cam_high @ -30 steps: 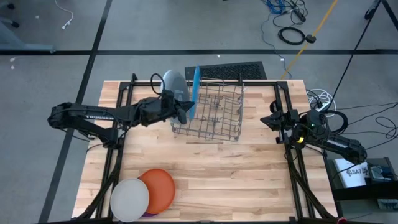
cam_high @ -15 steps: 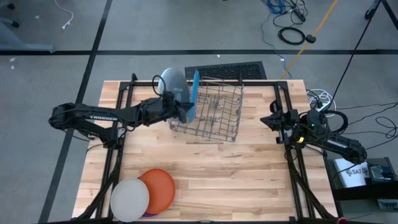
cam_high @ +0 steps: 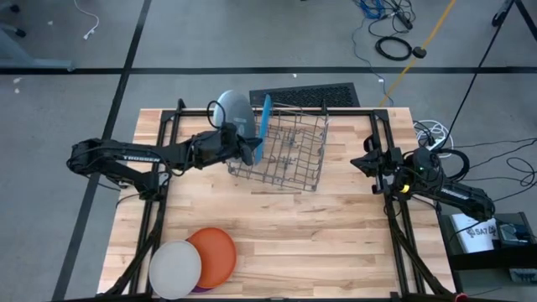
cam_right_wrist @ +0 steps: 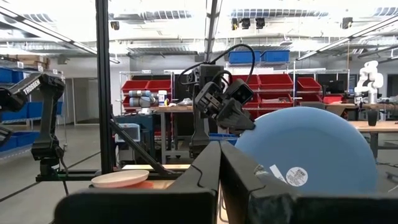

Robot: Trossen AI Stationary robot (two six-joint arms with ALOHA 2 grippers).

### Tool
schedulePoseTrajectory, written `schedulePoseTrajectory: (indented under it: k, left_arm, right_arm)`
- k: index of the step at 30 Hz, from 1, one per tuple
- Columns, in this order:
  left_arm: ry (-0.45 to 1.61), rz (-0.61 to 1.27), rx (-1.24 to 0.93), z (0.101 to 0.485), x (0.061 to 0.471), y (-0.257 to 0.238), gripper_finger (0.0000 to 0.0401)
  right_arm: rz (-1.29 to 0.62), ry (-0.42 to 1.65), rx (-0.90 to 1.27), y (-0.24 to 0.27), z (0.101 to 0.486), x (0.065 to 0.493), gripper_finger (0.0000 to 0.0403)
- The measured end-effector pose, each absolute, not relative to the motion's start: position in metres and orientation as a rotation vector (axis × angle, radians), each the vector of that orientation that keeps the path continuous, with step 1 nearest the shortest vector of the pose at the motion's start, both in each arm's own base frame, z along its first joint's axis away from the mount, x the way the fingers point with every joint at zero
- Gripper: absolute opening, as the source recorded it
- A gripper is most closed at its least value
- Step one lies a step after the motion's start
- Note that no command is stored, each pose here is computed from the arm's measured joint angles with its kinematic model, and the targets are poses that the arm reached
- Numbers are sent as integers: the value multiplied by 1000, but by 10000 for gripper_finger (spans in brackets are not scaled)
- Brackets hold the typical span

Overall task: Sort dishes
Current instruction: Put the blue plate into the dish rack

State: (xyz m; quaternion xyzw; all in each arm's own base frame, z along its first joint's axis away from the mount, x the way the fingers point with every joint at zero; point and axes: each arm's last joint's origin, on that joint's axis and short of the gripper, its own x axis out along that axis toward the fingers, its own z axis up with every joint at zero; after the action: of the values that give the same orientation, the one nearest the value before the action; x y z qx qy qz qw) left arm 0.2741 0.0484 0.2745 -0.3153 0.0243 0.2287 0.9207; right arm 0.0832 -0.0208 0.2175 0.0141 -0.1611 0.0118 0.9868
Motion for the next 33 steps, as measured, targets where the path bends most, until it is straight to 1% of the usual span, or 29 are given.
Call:
schedulePoseTrajectory:
  k: [7, 17, 26, 28, 30, 33]
  left_arm:
    - [40, 482, -646, 275, 274, 49, 62]
    - [-43, 461, -621, 285, 273, 49, 65]
    - [-172, 408, -526, 312, 259, 45, 66]
    - [-193, 366, -465, 319, 256, 40, 66]
    - [-210, 275, -399, 325, 256, 34, 66]
    - [-175, 190, -307, 333, 259, 25, 65]
  right_arm:
    - [24, -323, 29, -21, 217, 83, 4]
    - [23, -320, 29, -21, 217, 83, 4]
    - [23, -319, 29, -21, 217, 83, 4]
    - [22, -319, 26, -21, 217, 83, 4]
    - [21, -317, 26, -21, 217, 83, 4]
    - [-1, -315, 28, -22, 216, 84, 4]
